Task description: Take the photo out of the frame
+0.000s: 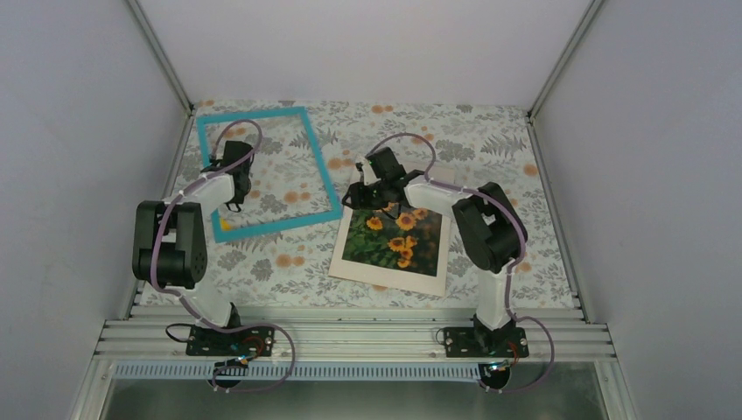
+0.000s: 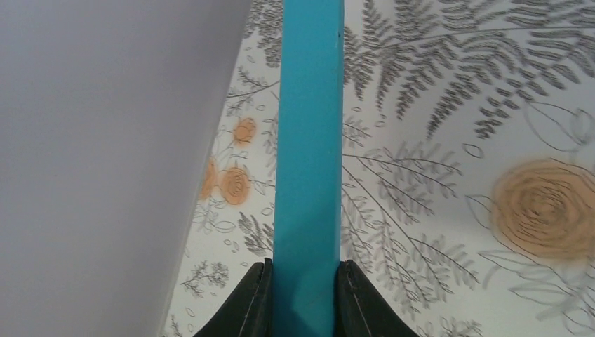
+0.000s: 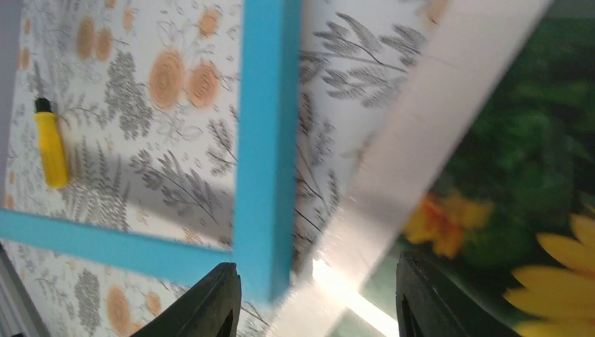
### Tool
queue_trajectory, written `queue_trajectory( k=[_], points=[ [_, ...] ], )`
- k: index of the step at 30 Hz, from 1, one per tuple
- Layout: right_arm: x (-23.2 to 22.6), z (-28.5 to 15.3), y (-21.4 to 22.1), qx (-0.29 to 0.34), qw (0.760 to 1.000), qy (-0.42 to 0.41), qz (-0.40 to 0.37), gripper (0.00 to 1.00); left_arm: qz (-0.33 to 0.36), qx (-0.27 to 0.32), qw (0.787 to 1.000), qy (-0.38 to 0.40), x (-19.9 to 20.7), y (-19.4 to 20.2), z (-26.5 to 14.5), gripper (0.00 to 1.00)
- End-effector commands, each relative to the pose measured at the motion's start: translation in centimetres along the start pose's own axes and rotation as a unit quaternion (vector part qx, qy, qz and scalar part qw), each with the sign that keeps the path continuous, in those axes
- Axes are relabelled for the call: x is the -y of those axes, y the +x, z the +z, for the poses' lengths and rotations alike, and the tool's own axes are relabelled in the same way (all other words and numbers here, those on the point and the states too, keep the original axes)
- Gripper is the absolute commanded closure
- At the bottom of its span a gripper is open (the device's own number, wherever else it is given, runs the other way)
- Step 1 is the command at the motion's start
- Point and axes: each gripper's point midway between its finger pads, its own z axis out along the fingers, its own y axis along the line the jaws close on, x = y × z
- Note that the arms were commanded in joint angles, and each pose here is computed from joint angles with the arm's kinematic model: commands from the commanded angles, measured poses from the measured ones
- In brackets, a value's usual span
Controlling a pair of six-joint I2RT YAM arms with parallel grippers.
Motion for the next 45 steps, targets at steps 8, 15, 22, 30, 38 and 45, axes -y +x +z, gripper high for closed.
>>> queue_trajectory(
  k=[8, 15, 22, 30, 38, 45],
  points=[
    [4.5, -3.0, 2.9, 0.003, 0.999, 0.047, -0.002, 0.52, -0.021, -0.012, 0.999, -0.046, -2.1, -0.8, 2.3, 0.97],
    [4.6, -3.6, 3.3, 0.007, 0.999, 0.051, -0.005, 0.51, -0.044, -0.032, 0.997, -0.05, -2.7, 0.2, 3.1, 0.77],
    [5.6, -5.9, 3.3, 0.038, 0.996, 0.082, -0.012, 0.49, -0.082, -0.02, 0.996, -0.04, -3.4, -0.6, 1.7, 0.54],
    [7.6, -9.1, 4.4, 0.076, 0.99, 0.121, -0.009, 0.42, -0.124, 0.025, 0.992, 0.02, -2.3, -2.6, -1.8, 0.35],
    [10.5, -12.7, 5.0, 0.121, 0.981, 0.149, 0.019, 0.33, -0.12, 0.069, 0.977, 0.162, 3.9, -4.8, -7.3, 0.24],
    [13.4, -15.9, 6.3, 0.147, 0.97, 0.181, 0.061, 0.21, -0.093, 0.107, 0.949, 0.282, 9.1, -5.0, -14.1, 0.2]
  ],
)
